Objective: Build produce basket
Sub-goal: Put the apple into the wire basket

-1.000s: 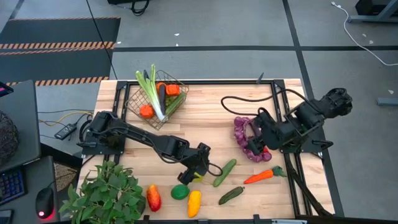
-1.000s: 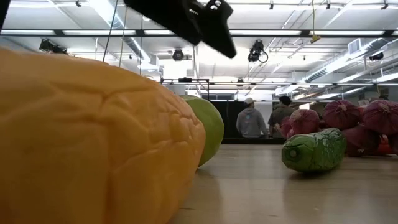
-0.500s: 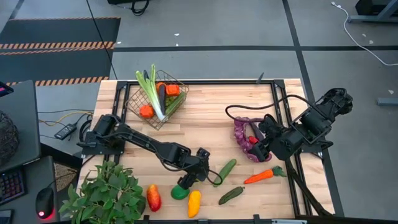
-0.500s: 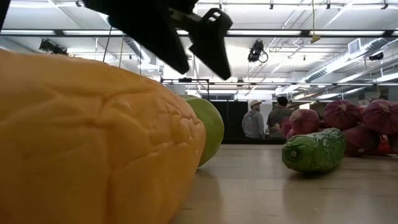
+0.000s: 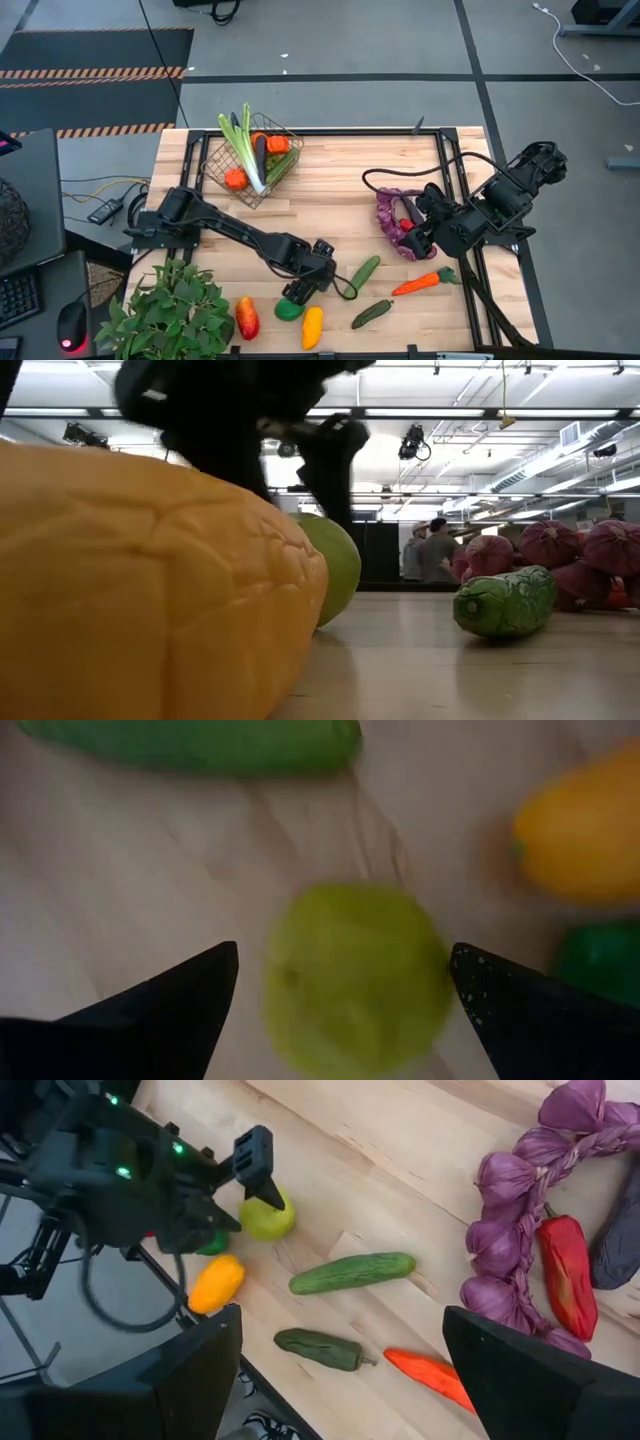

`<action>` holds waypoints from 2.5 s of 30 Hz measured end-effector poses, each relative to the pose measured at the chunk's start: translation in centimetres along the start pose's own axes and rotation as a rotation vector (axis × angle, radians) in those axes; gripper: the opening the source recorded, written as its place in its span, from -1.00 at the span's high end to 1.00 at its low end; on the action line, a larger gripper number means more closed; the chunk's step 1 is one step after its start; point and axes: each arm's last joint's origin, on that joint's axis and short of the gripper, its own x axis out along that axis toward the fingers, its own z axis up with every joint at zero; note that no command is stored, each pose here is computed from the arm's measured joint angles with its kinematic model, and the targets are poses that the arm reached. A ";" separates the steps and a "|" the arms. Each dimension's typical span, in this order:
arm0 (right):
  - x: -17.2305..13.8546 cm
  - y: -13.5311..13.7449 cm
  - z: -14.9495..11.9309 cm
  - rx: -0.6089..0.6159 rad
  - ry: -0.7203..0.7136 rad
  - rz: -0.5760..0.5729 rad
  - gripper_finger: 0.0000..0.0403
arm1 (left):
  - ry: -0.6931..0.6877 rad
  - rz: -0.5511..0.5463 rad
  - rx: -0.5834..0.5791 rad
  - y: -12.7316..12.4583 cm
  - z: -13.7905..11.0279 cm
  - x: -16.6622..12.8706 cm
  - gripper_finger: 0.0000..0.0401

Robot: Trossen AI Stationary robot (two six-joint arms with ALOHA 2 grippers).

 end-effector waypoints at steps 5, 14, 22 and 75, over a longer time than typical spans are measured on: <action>0.0 0.0 0.0 -0.003 0.000 -0.002 -0.73 | 0.061 -0.019 -0.003 0.0 -0.7 1.0 -0.86; 0.0 0.0 0.0 -0.004 0.000 -0.003 -0.73 | 0.115 -0.036 -0.004 -0.1 -1.2 2.3 -0.86; 0.0 0.0 0.0 -0.006 -0.015 -0.003 -0.73 | 0.222 -0.009 -0.014 0.5 -2.3 2.2 -0.68; 0.0 -0.1 0.4 -0.031 -0.138 -0.012 -0.73 | 0.341 0.704 -1.034 17.6 -20.6 -21.5 -0.44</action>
